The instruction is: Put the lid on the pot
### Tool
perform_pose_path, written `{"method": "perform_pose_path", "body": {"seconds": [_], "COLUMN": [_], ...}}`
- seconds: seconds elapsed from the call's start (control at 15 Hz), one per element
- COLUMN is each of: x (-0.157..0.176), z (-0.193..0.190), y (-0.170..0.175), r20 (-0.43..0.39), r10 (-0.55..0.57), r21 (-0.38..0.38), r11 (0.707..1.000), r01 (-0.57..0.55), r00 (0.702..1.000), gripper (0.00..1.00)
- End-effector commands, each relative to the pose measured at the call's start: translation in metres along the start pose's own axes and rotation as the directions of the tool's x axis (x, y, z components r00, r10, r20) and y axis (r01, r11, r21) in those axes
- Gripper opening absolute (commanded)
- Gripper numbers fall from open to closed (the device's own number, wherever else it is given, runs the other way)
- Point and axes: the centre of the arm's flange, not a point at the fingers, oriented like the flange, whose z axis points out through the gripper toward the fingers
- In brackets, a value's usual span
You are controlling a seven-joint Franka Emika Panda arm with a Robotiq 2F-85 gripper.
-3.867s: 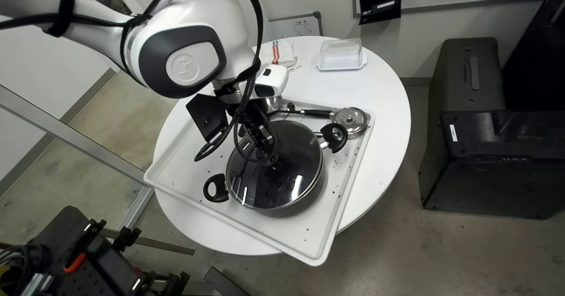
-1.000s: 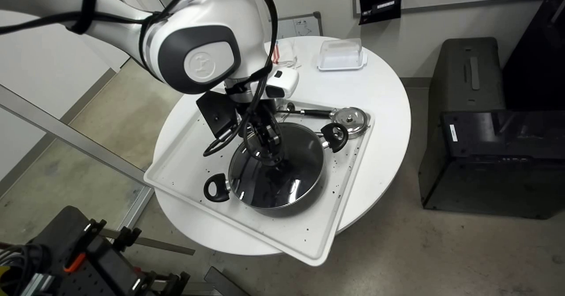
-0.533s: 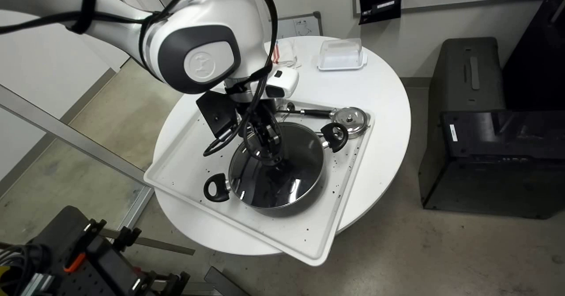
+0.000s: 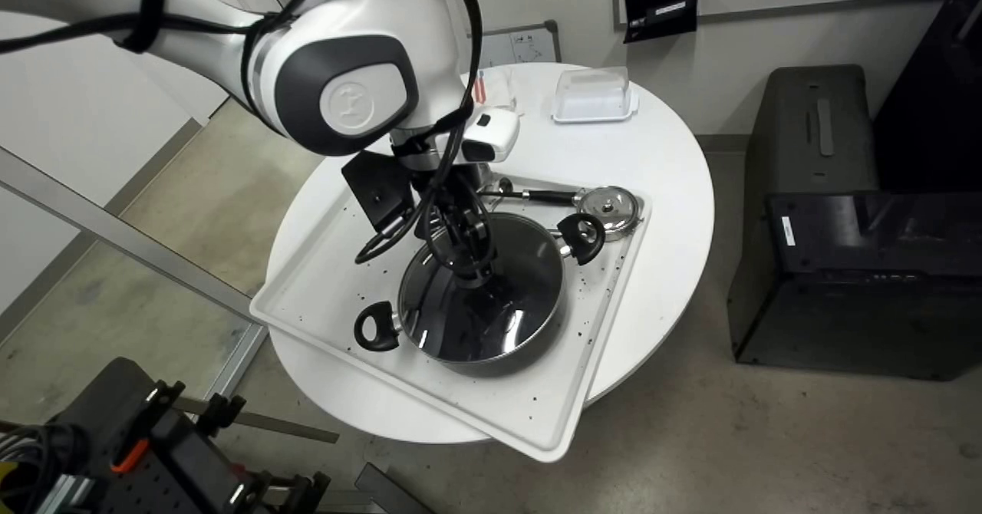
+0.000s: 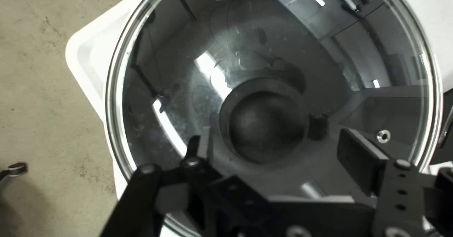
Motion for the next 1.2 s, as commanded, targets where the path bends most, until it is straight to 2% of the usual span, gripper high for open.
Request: {"method": "perform_pose_path", "body": {"seconds": [0.0, 0.4, 0.47, 0.53, 0.87, 1.0, 1.13], "x": [0.0033, 0.0024, 0.0023, 0.0022, 0.0007, 0.0001, -0.0003], "z": [-0.0068, -0.0063, -0.0060, -0.0053, -0.0023, -0.0024, -0.0029], "y": [-0.0046, -0.0056, -0.0056, -0.0054, -0.0040, -0.0036, -0.0039], "r20": [0.002, 0.002, 0.001, 0.002, 0.004, 0.002, 0.002], "r10": [0.021, 0.017, 0.017, 0.017, 0.018, 0.019, 0.019], "r21": [0.025, 0.023, 0.022, 0.021, 0.018, 0.018, 0.019], "r11": [0.999, 1.000, 1.000, 1.000, 1.000, 1.000, 1.000], "r01": [-0.021, -0.017, -0.017, -0.017, -0.018, -0.019, -0.019], "r00": [1.000, 1.000, 1.000, 1.000, 1.000, 1.000, 1.000], "gripper": [1.00, 1.00, 0.93, 0.74, 0.36, 0.23, 0.23]}}
